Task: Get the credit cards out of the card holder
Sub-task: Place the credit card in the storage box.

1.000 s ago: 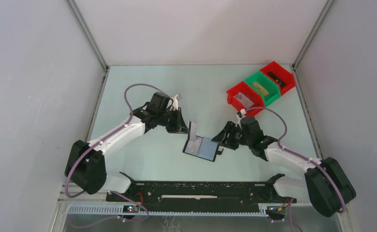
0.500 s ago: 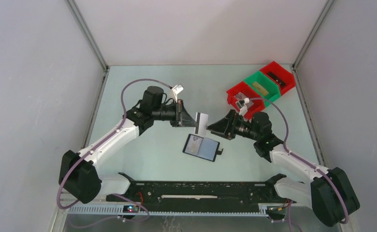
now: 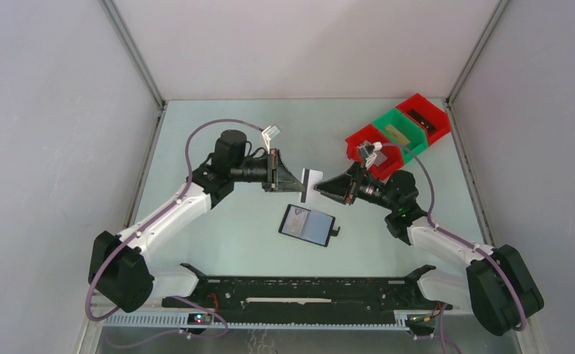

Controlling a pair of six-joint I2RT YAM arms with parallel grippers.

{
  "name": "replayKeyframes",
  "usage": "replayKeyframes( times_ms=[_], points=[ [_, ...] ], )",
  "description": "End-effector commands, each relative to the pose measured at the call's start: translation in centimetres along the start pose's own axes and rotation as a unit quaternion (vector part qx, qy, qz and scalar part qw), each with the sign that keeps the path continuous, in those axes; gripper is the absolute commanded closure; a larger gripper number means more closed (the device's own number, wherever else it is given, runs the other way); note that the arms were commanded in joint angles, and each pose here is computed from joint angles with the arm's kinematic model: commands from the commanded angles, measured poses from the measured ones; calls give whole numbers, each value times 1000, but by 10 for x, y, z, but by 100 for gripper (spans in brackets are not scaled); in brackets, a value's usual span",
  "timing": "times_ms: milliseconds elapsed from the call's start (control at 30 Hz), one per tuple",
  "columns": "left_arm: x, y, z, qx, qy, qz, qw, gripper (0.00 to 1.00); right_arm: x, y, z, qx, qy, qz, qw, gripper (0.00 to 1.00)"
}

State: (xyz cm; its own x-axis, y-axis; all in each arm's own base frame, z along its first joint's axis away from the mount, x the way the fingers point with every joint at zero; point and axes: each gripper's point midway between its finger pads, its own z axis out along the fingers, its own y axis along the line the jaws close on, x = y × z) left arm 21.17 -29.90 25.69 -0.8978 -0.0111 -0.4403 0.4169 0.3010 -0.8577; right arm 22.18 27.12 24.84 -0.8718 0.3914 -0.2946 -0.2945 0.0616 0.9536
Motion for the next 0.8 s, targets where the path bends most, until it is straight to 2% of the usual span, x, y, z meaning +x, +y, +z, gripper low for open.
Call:
replayKeyframes(
  times_ms=[0,67,100,200,233,333,400,467,600,767],
  points=[
    [3,-9,-4,24,2,8,1000,100,-5,21,1,-37,-2,-11,999,73],
    [3,-7,-3,23,4,3,1000,100,-6,20,1,-29,-3,-7,1000,93],
    [3,-6,-2,22,6,-1,1000,100,-7,20,2,-22,-3,-7,1000,100],
    [3,-2,1,20,10,-8,1000,97,-10,16,3,10,-4,-19,1000,100],
    [3,-1,1,18,11,-9,1000,88,-13,15,2,25,-9,-30,999,100],
    [0,8,-1,-21,11,3,1000,52,-34,7,-9,112,-39,-77,990,100],
    [-3,15,-7,-64,6,19,998,41,-50,-1,-25,193,-64,-116,972,100],
    [-10,17,-16,-94,-4,33,995,37,-69,-5,-44,271,-86,-159,945,100],
    [-25,22,-33,-137,-36,45,989,28,-104,-15,-83,417,-104,-234,872,100],
    [-41,36,-53,-206,-78,53,974,23,-148,-27,-107,555,-93,-323,761,100]
  ],
)
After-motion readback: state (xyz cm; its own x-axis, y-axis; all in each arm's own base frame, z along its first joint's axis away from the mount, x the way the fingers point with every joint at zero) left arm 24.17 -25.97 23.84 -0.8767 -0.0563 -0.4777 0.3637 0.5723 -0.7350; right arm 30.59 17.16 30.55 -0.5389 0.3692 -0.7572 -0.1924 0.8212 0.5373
